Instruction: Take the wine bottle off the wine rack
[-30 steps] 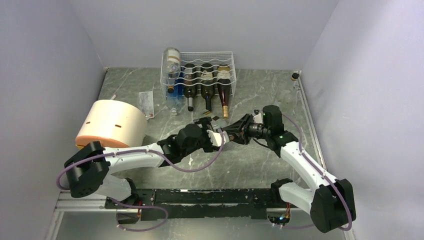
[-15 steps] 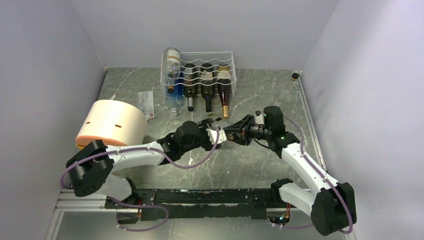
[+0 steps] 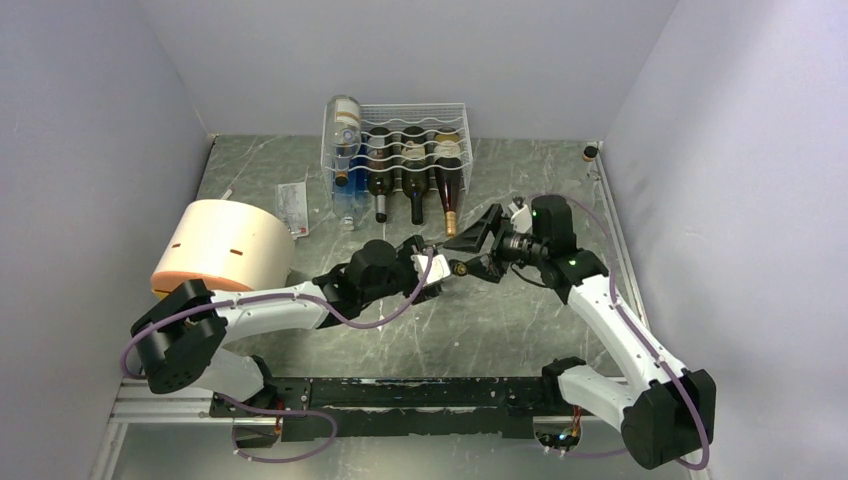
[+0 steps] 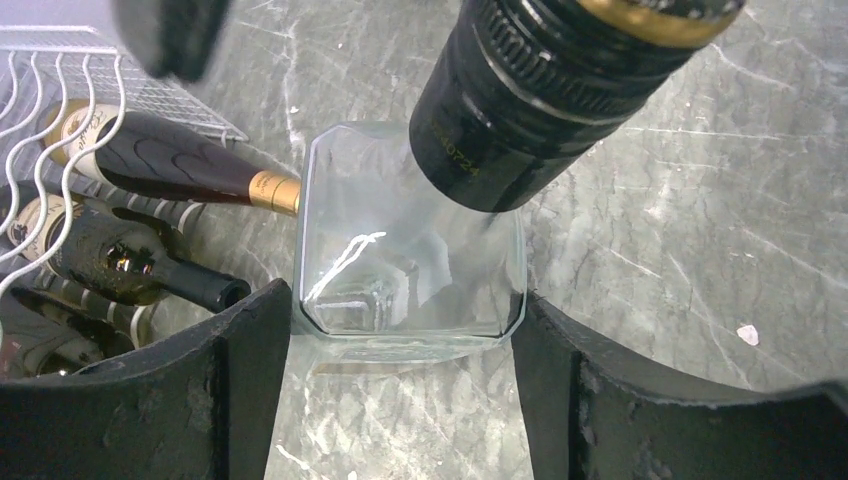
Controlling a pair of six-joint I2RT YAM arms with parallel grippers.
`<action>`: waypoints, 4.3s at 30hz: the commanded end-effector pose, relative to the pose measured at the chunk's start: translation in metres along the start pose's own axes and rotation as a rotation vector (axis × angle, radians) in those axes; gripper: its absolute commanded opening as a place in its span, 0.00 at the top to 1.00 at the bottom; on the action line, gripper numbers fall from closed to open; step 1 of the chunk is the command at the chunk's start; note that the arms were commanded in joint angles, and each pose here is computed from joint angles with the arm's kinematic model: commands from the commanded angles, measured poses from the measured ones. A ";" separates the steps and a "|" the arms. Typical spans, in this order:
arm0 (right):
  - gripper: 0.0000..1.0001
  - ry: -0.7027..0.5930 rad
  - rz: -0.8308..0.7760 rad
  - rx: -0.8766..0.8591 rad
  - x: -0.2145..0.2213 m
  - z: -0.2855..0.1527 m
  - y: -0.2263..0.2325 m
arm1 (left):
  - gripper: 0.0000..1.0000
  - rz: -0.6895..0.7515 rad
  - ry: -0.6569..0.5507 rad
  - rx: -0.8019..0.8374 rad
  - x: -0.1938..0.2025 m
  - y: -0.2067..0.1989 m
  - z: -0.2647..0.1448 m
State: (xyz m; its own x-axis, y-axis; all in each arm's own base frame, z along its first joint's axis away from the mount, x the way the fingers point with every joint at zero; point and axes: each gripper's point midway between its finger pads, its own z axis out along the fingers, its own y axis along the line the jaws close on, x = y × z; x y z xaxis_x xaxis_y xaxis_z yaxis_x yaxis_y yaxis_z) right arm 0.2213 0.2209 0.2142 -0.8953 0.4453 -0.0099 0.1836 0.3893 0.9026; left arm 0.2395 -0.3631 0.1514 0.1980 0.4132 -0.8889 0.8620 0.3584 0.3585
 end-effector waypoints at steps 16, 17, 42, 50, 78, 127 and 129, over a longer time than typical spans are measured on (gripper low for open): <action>0.00 -0.571 -1.143 0.065 -0.060 -0.104 0.085 | 0.60 -0.336 -0.133 -0.052 -0.055 0.026 -0.007; 0.00 -0.542 -1.177 0.036 -0.054 -0.098 0.080 | 0.60 -0.347 -0.120 -0.059 -0.054 0.027 -0.006; 0.41 -0.346 -1.341 -0.119 -0.038 -0.006 0.069 | 0.58 -0.432 -0.065 -0.061 -0.049 0.037 0.001; 0.45 -0.333 -1.302 -0.068 -0.044 0.016 0.061 | 0.56 -0.442 -0.047 -0.064 -0.047 0.037 0.003; 1.00 -0.837 -0.939 0.492 -0.125 -0.090 0.058 | 0.01 -0.444 -0.220 -0.172 -0.097 0.066 -0.049; 0.68 -1.654 0.061 1.232 -0.237 -0.226 -0.070 | 0.00 -0.472 -0.223 -0.299 -0.100 0.088 -0.070; 0.54 -1.646 0.061 1.231 -0.235 -0.227 -0.070 | 0.00 -0.472 -0.223 -0.302 -0.100 0.088 -0.070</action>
State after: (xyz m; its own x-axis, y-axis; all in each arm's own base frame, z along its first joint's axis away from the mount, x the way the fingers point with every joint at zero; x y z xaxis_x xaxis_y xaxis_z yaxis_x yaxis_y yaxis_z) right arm 0.3198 -0.0914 0.2382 -0.0037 0.3444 -0.9388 0.9480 0.2999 0.1063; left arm 0.2632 -0.3183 0.2847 -0.0676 -0.0096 -0.9977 0.7270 0.6844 -0.0558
